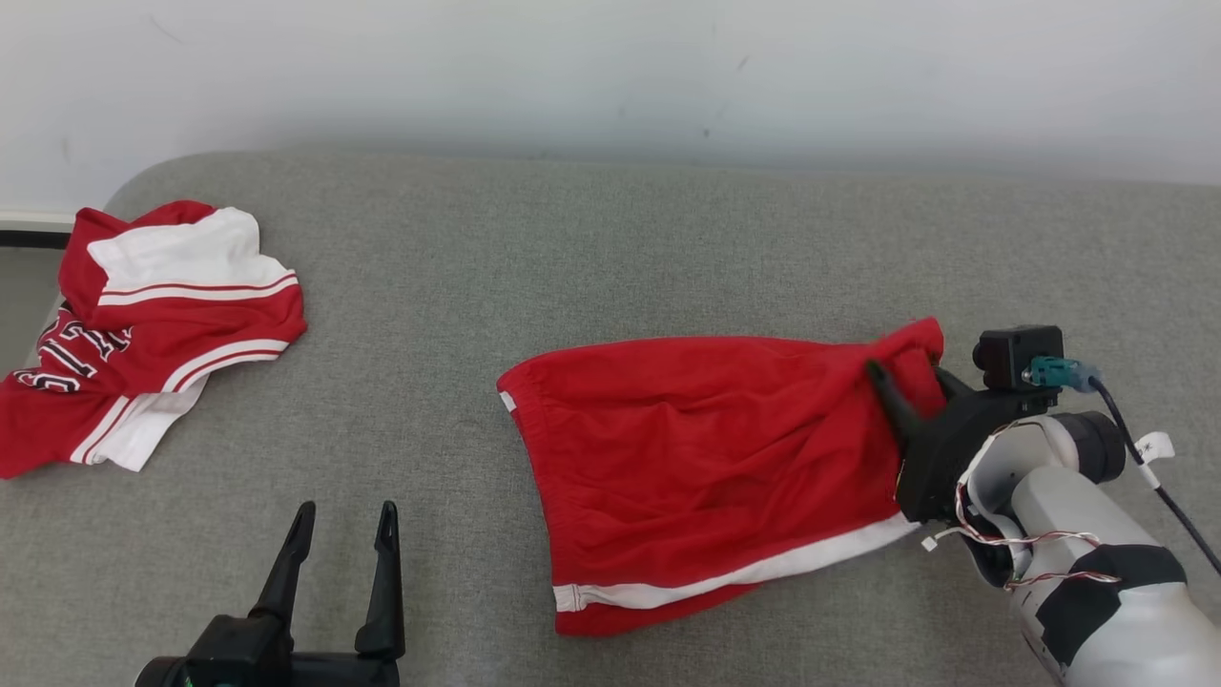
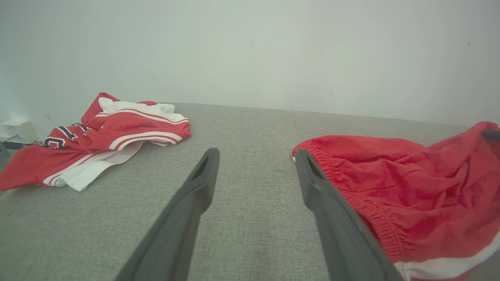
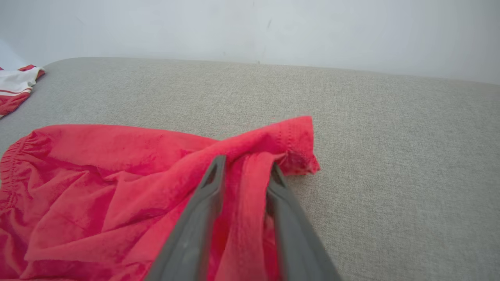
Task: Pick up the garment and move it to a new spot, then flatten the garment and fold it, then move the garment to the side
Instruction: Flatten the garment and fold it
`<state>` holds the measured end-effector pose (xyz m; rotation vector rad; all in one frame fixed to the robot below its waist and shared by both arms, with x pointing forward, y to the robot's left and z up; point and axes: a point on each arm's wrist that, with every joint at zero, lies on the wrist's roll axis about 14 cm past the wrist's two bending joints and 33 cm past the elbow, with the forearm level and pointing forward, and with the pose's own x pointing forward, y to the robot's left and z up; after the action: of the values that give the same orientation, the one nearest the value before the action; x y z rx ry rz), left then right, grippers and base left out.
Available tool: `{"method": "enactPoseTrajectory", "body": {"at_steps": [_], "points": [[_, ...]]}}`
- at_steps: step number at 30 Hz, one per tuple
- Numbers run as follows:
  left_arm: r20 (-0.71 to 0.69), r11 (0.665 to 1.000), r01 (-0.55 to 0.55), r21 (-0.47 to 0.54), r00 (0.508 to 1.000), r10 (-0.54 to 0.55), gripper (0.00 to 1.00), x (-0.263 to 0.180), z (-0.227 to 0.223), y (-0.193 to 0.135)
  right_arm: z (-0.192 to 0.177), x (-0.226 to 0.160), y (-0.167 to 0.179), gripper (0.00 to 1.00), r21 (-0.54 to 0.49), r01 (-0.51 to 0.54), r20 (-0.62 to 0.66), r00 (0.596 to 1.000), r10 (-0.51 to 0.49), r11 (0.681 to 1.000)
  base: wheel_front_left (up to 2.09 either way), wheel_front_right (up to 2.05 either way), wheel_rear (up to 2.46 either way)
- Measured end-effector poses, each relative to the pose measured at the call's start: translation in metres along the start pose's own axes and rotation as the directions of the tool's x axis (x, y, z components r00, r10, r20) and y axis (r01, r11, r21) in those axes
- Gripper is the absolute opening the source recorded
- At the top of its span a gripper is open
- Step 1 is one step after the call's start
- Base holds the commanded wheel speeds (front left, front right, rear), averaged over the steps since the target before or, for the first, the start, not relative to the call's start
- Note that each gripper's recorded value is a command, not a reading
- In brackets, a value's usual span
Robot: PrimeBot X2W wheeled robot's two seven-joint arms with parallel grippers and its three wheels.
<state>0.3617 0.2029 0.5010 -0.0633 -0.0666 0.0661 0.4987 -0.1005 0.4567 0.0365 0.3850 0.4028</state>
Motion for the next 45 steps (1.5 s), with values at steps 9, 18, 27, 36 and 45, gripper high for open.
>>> {"method": "enactPoseTrajectory", "body": {"at_steps": [9, 18, 27, 36, 45], "points": [[0.023, 1.000, 0.013, -0.009, 1.000, -0.013, 1.00, -0.001, 0.007, -0.004, 0.019, -0.023, -0.010, 1.00, 0.001, 0.027, 0.187, 0.982, -0.026, 1.000, 0.00, 0.00, 0.00], [0.061, 0.998, 0.057, -0.005, 0.997, -0.057, 1.00, 0.002, 0.018, -0.018, 0.034, -0.084, -0.038, 1.00, 0.070, 0.084, 0.363, 0.926, -0.103, 0.994, 0.00, 0.00, 0.00], [0.074, 0.995, 0.095, 0.000, 0.993, -0.095, 1.00, 0.008, 0.022, -0.030, 0.019, -0.148, -0.052, 1.00, 0.100, 0.184, 0.445, 0.870, -0.210, 0.978, 0.00, 0.00, 0.00], [0.081, 0.996, 0.093, 0.015, 0.992, -0.094, 1.00, 0.007, 0.024, -0.028, 0.006, -0.178, -0.048, 1.00, 0.123, 0.234, 0.469, 0.843, -0.264, 0.964, 0.00, 0.00, 0.00], [0.067, 0.995, 0.075, 0.069, 0.995, -0.080, 1.00, -0.003, 0.021, -0.018, -0.004, -0.187, -0.038, 1.00, 0.134, 0.241, 0.464, 0.842, -0.275, 0.961, 0.00, 0.00, 0.00]]}}
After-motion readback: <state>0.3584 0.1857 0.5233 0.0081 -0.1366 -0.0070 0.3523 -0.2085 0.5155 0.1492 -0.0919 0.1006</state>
